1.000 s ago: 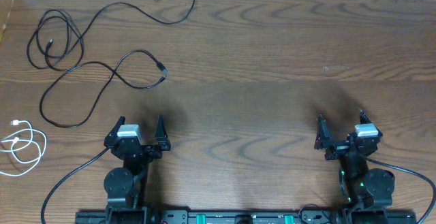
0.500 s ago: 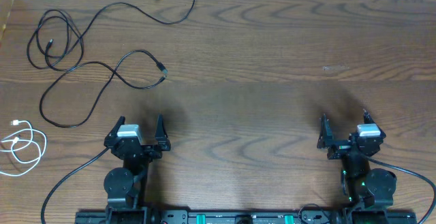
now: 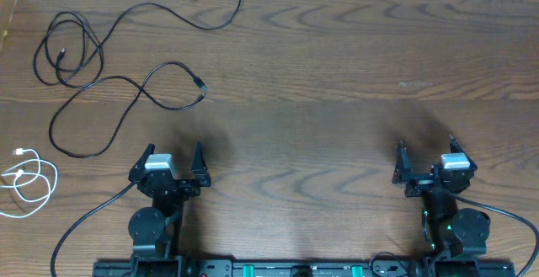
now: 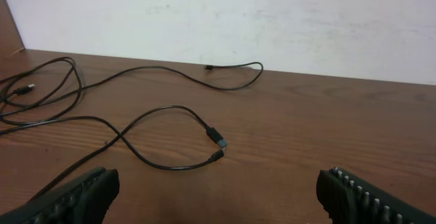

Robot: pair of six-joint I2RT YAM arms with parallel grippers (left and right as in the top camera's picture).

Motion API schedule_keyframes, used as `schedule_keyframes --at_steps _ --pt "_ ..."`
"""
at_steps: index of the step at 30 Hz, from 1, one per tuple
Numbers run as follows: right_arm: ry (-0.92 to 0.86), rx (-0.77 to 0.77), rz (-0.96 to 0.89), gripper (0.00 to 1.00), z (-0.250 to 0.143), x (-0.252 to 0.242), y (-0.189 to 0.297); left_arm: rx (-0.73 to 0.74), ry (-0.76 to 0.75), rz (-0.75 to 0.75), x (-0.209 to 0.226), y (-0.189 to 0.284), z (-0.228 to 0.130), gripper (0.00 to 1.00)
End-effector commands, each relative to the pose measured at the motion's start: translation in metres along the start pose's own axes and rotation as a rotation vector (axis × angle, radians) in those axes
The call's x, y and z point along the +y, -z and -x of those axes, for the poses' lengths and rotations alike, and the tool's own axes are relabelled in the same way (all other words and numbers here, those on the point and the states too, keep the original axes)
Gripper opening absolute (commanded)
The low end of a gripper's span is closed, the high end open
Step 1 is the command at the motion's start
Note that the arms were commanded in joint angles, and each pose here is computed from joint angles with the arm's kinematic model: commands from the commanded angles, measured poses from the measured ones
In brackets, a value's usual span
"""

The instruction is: Untangle cables

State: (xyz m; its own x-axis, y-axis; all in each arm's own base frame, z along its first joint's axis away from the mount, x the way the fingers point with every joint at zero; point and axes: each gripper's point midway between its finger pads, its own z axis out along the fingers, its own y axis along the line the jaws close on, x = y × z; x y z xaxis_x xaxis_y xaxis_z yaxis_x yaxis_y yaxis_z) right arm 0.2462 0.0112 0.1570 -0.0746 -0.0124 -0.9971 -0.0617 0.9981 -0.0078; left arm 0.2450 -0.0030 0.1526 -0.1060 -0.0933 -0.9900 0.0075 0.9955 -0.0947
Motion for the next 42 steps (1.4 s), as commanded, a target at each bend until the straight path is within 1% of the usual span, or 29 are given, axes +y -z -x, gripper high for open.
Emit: schedule_keyframes --at_steps 1,42 --pt "0.012 -0.001 -0.007 0.99 0.0000 -0.0014 0.0004 0.047 0.006 0.000 0.0010 -0.0007 -0.0152 0.98" --pt "0.012 -0.001 -0.007 0.99 0.0000 -0.0014 0.0004 0.046 0.005 0.015 0.0035 -0.0006 -0.0151 0.98"
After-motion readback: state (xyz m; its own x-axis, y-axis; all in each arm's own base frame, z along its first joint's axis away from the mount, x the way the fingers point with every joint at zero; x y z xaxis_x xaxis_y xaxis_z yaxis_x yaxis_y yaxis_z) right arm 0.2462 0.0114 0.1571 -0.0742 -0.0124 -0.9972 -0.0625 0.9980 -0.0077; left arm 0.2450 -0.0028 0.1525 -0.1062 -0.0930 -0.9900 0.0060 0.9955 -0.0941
